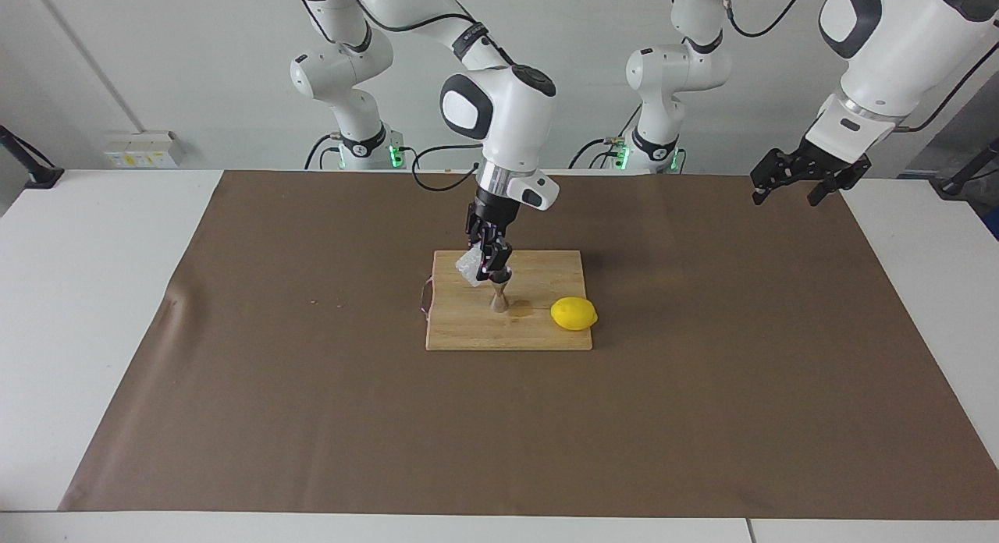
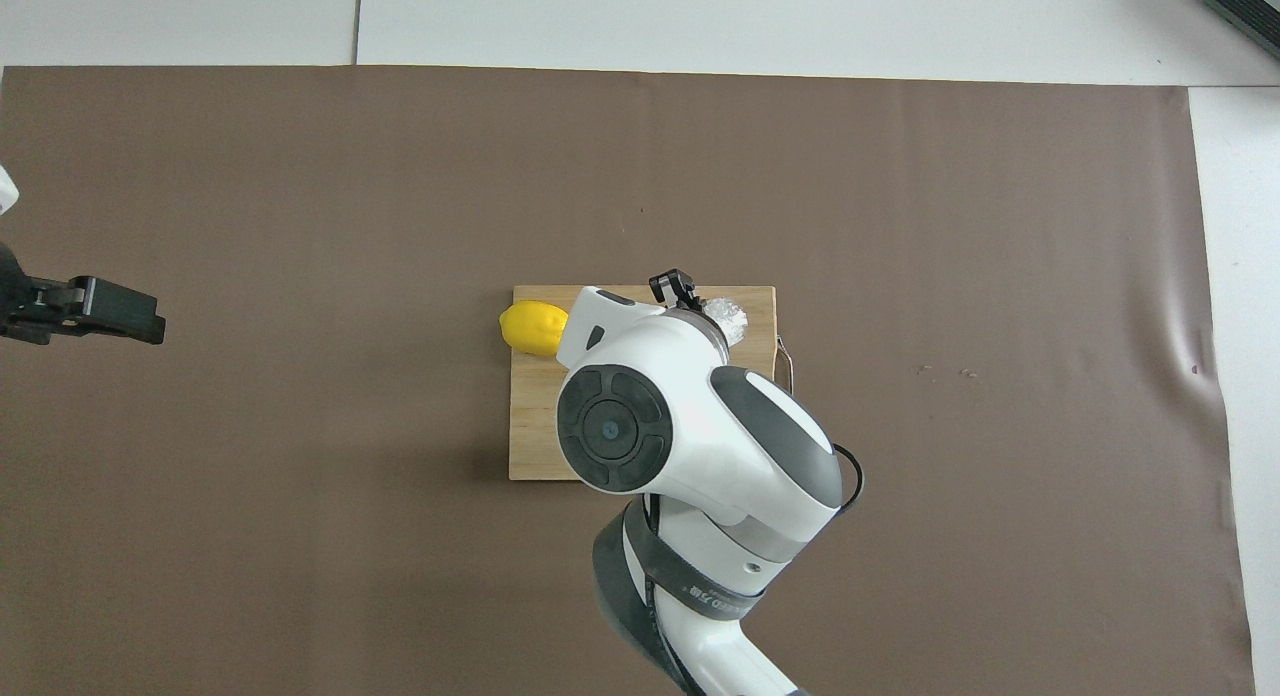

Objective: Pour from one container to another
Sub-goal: 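Tilt the white cup with the right gripper above the steel cup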

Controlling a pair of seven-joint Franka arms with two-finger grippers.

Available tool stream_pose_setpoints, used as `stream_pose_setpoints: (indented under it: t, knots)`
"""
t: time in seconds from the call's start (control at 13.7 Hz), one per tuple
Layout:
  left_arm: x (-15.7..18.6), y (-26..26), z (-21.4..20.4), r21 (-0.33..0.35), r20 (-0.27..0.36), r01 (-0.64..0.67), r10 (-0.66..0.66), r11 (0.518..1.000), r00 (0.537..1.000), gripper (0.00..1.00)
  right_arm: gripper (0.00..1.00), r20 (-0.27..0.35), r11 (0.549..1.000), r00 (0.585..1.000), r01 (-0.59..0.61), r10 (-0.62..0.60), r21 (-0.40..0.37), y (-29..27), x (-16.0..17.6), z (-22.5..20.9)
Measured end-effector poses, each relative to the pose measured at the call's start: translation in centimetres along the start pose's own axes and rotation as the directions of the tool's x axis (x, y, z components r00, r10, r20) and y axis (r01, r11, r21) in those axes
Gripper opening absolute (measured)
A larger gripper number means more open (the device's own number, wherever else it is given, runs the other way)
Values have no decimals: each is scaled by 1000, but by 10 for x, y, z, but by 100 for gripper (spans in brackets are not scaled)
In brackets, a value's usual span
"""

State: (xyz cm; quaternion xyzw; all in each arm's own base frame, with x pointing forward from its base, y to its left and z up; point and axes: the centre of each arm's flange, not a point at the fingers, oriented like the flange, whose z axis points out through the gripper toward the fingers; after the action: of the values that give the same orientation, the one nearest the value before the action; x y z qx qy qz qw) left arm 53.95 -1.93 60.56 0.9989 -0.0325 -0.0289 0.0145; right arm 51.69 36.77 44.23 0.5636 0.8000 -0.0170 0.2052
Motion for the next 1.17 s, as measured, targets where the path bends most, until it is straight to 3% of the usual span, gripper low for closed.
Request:
stream_pose_setpoints:
  t: [0.58, 1.17]
  knots:
    - [0, 0, 0, 0, 0, 0, 0, 1000, 1000, 100, 52, 86, 996, 993, 82, -78, -44, -4, 9, 0]
    - [0, 0, 0, 0, 0, 0, 0, 1000, 1000, 100, 52, 78, 996, 994, 81, -78, -41, -5, 12, -1]
